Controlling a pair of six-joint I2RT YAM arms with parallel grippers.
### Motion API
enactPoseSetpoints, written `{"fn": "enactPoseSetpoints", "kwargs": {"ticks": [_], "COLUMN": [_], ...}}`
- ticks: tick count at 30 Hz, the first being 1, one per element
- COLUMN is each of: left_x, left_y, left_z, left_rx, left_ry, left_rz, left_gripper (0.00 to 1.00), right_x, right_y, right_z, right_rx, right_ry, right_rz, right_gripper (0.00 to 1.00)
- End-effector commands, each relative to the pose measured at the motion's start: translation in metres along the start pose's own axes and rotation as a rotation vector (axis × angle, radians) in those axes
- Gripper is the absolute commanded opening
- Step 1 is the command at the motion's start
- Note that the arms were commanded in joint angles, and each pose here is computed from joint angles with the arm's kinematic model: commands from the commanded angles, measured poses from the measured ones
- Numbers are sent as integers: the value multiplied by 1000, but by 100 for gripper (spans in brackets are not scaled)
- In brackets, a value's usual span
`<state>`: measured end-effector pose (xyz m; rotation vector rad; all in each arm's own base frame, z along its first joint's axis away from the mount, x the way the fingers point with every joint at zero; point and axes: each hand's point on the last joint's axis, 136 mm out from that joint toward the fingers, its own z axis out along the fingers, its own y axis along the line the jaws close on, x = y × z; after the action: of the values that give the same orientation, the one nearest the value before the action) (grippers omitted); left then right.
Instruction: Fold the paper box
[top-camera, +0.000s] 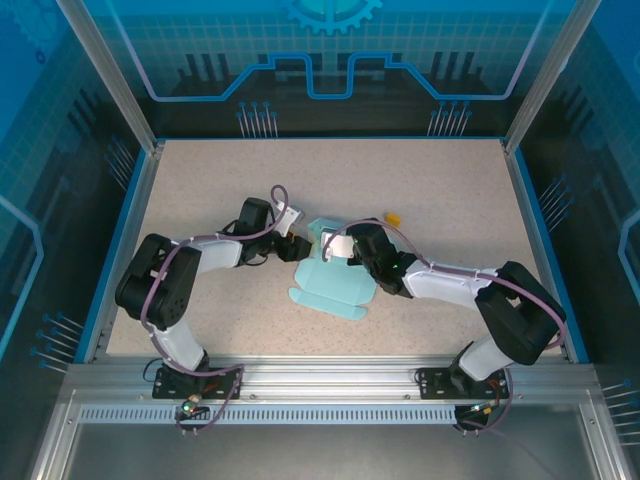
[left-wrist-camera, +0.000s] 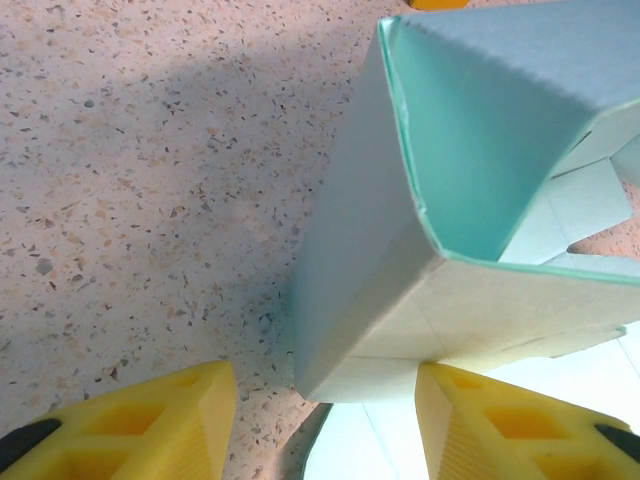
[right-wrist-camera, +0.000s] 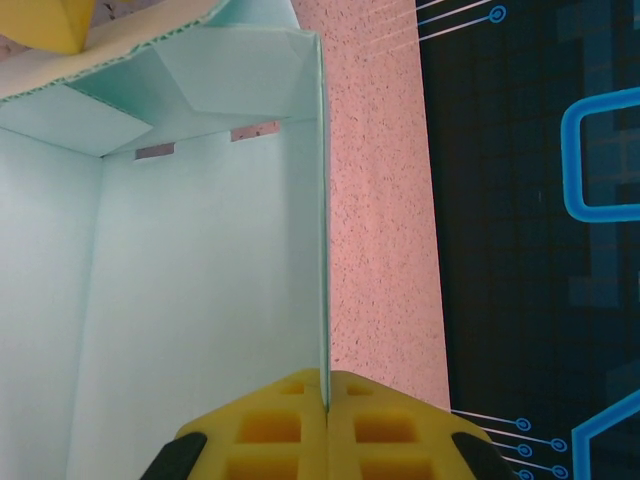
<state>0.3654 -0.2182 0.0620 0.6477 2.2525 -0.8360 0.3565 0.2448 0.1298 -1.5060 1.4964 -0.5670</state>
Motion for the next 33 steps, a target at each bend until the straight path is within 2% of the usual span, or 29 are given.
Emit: {"fn": "enactPoseSetpoints", "kwargs": {"ticks": [1,18,33], "left_x": [-5,-9,-19], "left_y": [-11,-11,-12], "left_z": [3,6,10], "left_rx": [52,60,81], "left_ry": [-33,-59,-65], "left_rz": [70,122,102], "left_gripper": [53,56,70], "right_x": [-8,-10,-13], "right_y": [-3,4,2], "right_z": [-6,-11,-13], "right_rx": [22,45,44], "right_ry": [-39,-50,-53], "right_rz": [-13,-48,-28], "right_gripper": [0,0,0]}}
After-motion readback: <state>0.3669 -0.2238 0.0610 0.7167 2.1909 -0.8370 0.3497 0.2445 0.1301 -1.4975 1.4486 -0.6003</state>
